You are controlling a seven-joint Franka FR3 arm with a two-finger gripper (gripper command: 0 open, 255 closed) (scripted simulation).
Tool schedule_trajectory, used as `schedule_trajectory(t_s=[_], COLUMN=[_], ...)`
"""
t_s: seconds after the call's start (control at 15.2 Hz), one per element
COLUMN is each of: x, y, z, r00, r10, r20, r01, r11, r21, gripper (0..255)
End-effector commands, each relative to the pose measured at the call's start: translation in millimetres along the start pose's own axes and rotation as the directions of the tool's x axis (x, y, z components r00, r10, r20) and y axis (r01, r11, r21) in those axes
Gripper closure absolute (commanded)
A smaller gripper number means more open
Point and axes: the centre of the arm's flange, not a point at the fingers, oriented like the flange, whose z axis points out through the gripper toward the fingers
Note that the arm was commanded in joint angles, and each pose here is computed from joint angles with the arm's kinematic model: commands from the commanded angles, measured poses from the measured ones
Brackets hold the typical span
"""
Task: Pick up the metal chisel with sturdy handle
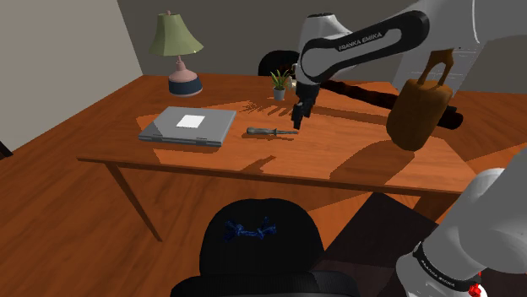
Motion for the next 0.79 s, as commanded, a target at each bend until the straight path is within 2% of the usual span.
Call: schedule_trajectory(t_s=[0.0,0.53,0.73], x=[21,110,113], y=[6,27,27], z=[12,59,72], r00=[1.000,0.997,0.996], r10=[-0.016,-0.075,-0.077], r20=[-0.007,-0.036,-0.038], r01=[0.016,0.076,0.078], r11=[1.000,0.996,0.996], r21=[0.008,0.039,0.040], gripper=[0,0,0])
